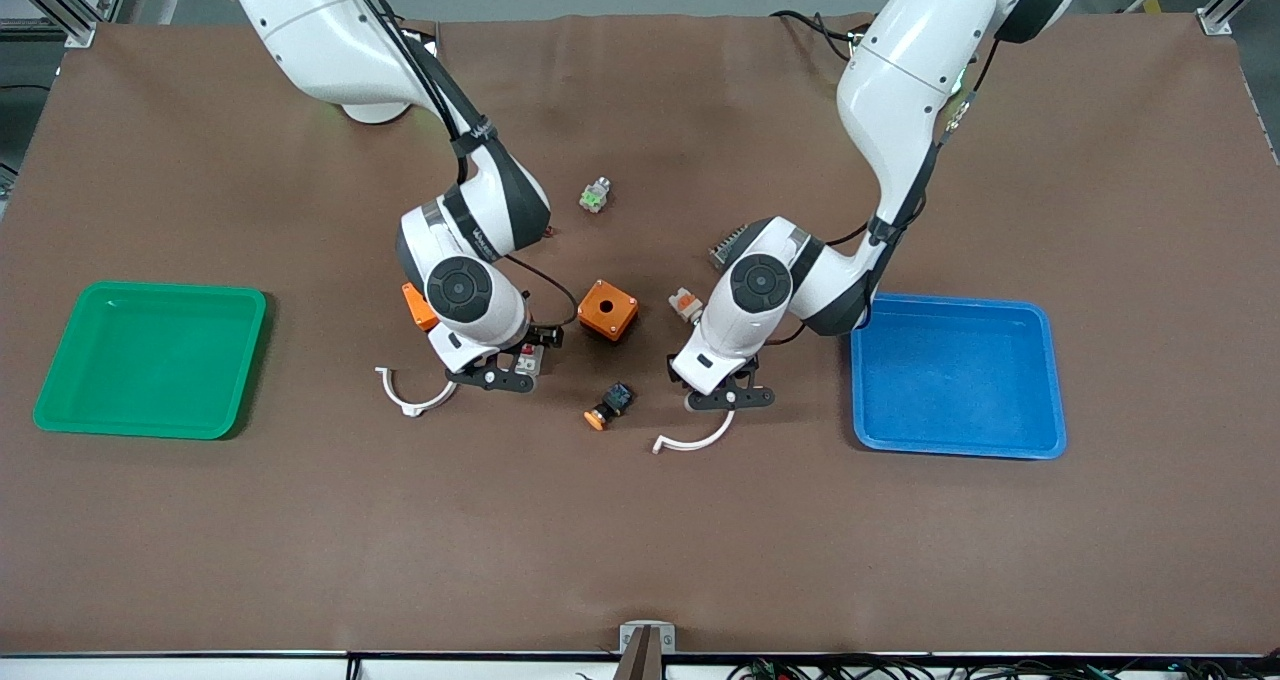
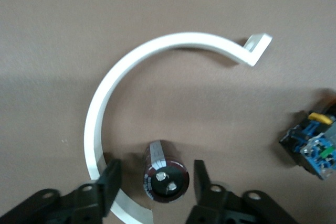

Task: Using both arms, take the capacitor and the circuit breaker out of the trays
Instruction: 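Lower the breaker near the orange box and open the right gripper, then set the capacitor beside the white arc and open the left gripper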

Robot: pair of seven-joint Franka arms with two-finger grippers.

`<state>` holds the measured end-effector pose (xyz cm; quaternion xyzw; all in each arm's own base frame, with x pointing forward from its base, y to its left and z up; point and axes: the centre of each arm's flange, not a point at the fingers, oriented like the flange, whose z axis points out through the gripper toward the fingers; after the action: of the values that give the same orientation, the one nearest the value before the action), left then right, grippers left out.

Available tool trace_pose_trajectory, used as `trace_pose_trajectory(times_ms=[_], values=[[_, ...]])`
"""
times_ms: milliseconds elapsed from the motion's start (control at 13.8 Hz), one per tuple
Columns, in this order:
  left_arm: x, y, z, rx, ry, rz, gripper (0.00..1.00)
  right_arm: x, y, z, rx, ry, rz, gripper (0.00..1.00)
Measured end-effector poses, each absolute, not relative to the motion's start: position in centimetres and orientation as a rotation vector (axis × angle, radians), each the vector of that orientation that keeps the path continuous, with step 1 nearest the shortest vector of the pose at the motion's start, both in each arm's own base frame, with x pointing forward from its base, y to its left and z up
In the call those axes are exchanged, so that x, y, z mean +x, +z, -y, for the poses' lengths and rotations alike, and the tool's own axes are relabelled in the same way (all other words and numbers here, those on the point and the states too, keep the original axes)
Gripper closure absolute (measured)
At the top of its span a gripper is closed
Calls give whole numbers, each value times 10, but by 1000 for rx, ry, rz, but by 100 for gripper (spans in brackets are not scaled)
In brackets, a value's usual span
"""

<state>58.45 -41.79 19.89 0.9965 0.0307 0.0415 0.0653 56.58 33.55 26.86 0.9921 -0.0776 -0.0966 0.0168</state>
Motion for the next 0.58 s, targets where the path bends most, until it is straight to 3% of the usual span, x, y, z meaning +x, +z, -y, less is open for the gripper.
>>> trace_pose_trajectory(times_ms=[73,218,582], values=[[591,210,418,3025,120,-84,22,562,296,-333,3071,-327,236,0],[610,250,413,3077,85,-99,2,551,357,-320,3045,-373,236,0],[655,372,353,3111,218,-239,0,527,472,-240,3059,-415,182,0]])
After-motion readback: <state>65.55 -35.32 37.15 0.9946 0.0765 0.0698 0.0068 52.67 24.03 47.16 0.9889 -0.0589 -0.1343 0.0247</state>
